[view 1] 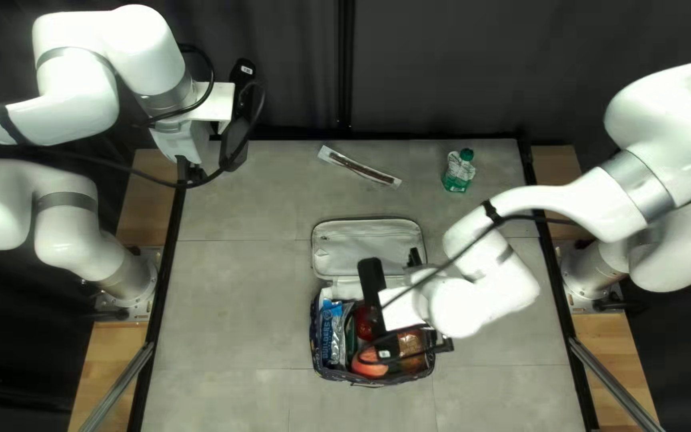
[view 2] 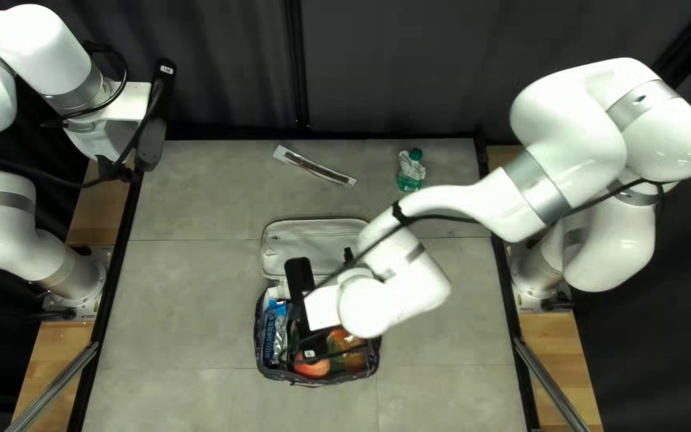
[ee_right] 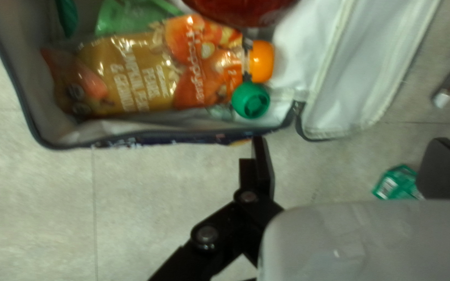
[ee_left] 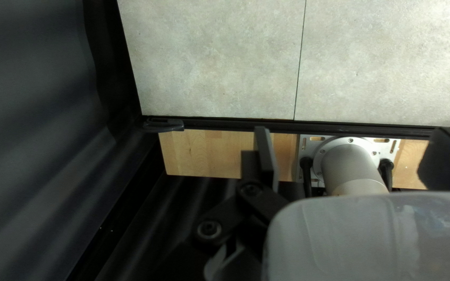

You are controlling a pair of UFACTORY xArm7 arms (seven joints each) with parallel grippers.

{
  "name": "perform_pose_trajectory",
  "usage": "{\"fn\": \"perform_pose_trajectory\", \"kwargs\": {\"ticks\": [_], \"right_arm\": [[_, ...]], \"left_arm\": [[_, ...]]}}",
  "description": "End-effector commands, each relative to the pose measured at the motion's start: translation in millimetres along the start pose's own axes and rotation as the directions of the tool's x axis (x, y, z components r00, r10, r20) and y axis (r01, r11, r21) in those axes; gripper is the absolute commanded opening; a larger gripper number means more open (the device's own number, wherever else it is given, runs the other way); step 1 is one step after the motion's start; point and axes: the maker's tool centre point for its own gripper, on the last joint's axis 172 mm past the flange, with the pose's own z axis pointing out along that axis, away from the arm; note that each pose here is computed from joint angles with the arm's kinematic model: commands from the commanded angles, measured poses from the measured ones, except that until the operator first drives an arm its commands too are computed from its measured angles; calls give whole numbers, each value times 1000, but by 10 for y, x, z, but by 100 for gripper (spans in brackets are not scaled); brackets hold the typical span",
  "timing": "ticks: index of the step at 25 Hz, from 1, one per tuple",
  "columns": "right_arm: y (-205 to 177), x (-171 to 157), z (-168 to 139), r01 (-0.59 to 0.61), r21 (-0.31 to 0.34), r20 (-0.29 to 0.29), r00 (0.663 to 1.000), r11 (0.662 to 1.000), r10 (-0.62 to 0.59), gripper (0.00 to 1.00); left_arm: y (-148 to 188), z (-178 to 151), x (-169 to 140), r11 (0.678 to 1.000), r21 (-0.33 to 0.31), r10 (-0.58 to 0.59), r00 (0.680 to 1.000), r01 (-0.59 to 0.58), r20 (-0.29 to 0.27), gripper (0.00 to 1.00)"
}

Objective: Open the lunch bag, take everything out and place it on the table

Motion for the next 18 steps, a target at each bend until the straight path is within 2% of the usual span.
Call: {"fn": "perform_pose_trajectory", "kwargs": {"ticks": [1, 14, 18], "right_arm": [[-66, 47, 242, 43, 9, 7, 999, 999, -43, 100], [-273, 188, 619, -8, 159, -33, 999, 987, 13, 100], [-331, 198, 609, -14, 184, -26, 999, 983, 19, 100]], "left_arm": [[0, 0, 0, 1000, 0, 0, 1000, 0, 0, 100], [0, 0, 0, 1000, 0, 0, 1000, 0, 0, 100], [0, 0, 0, 1000, 0, 0, 1000, 0, 0, 100]]}}
